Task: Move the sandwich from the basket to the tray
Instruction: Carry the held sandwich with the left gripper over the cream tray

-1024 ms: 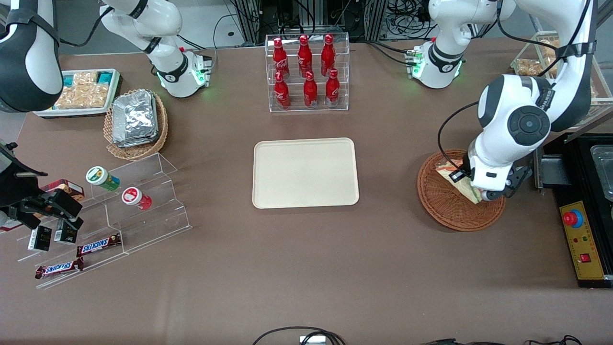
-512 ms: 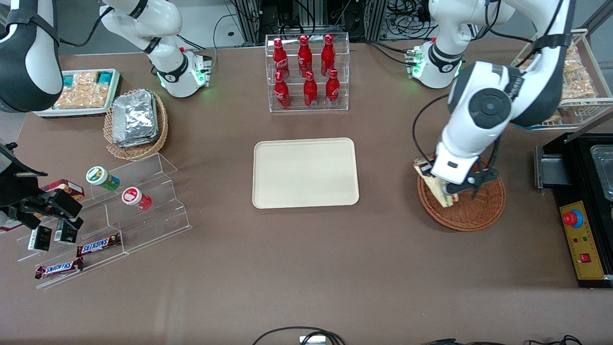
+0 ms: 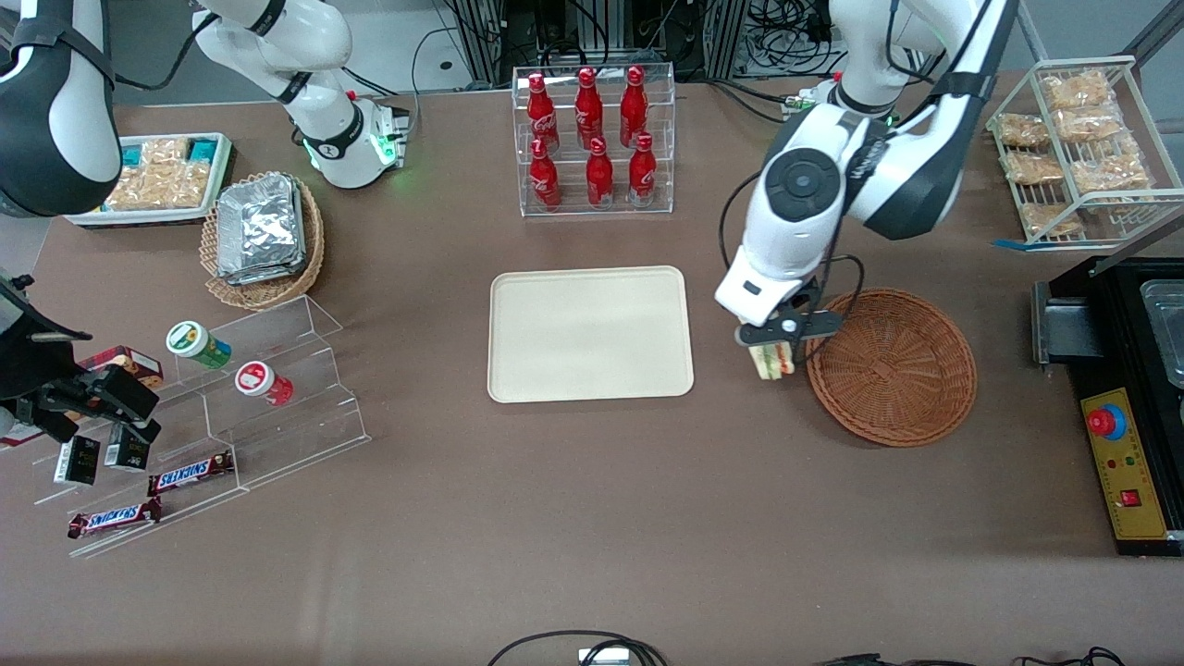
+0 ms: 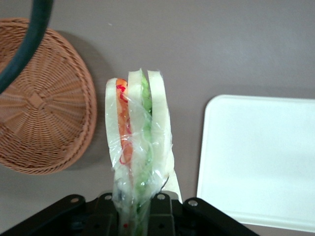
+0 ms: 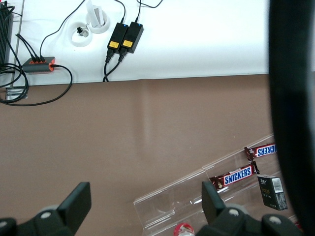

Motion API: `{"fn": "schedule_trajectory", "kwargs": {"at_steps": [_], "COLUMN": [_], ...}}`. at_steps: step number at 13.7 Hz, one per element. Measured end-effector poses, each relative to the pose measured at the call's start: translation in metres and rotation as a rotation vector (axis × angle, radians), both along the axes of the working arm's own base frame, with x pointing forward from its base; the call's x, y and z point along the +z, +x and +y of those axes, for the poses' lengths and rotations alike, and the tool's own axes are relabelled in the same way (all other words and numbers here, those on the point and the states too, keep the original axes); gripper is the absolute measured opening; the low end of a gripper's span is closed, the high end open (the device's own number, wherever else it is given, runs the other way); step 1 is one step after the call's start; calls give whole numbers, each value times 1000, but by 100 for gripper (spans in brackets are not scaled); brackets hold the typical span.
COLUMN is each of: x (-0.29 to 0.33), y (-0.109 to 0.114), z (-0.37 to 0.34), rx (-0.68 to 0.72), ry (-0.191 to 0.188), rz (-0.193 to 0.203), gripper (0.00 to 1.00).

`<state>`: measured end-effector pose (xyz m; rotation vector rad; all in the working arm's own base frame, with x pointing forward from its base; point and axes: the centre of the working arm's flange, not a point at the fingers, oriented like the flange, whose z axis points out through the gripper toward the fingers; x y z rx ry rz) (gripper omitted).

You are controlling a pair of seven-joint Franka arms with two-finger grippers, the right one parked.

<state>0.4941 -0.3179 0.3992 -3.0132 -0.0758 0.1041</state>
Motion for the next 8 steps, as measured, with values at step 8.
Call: {"fn": "schedule_trajectory", "kwargs": {"at_steps": [8], "x": [-66], "y": [-45], "z": [-112], "rx": [-192], "ry": [24], "rz": [71], "gripper": [16]}}
